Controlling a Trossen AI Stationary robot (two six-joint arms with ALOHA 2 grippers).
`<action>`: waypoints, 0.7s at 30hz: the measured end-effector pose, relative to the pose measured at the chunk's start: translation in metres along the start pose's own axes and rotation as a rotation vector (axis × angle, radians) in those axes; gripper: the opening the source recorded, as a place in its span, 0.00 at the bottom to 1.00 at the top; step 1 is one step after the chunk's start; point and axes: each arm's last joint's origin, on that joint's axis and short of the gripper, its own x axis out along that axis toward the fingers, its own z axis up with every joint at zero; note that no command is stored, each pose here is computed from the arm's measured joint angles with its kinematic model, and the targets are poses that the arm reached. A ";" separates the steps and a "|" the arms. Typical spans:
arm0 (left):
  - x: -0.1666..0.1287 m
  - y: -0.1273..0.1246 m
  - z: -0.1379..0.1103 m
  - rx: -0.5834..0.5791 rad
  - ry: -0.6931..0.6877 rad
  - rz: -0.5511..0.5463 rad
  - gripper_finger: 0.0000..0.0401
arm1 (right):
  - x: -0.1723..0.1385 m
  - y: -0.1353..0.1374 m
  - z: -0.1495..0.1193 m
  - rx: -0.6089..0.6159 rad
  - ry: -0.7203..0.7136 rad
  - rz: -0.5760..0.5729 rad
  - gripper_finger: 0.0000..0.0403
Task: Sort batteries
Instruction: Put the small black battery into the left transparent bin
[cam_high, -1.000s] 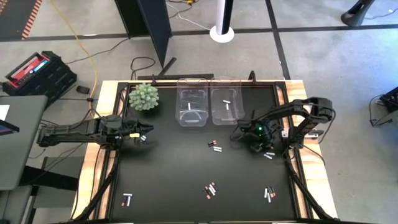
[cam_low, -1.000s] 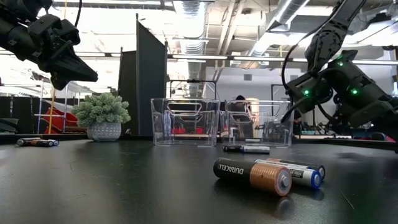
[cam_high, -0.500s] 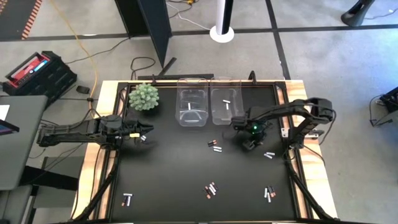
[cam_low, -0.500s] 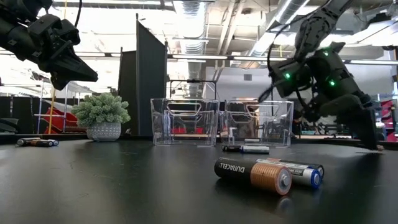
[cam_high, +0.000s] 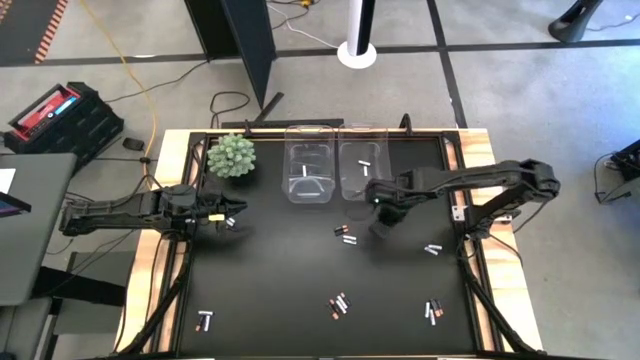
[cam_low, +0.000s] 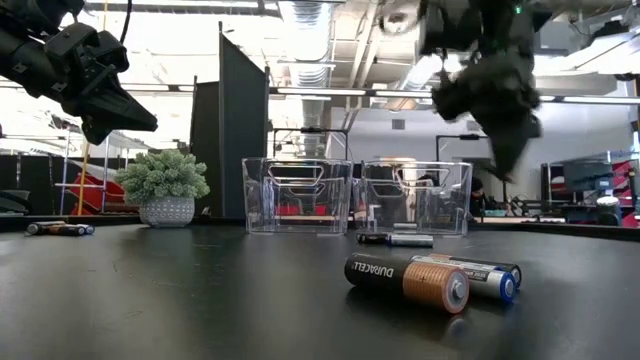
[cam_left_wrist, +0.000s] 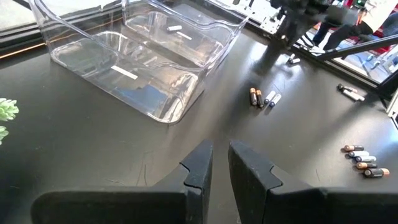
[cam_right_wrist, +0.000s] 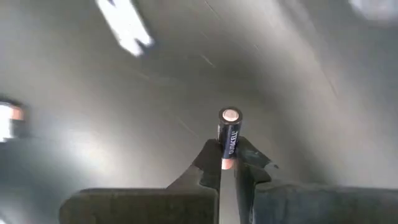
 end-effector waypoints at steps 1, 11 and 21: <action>0.000 0.000 0.000 0.000 0.000 0.000 0.12 | -0.004 0.003 0.005 -0.014 -0.057 0.033 0.08; 0.000 0.000 0.000 -0.001 0.000 0.000 0.12 | -0.052 0.015 0.066 -0.098 -0.566 0.236 0.07; 0.000 0.000 0.000 -0.001 0.001 0.000 0.12 | -0.107 0.005 0.141 -0.238 -0.764 0.097 0.07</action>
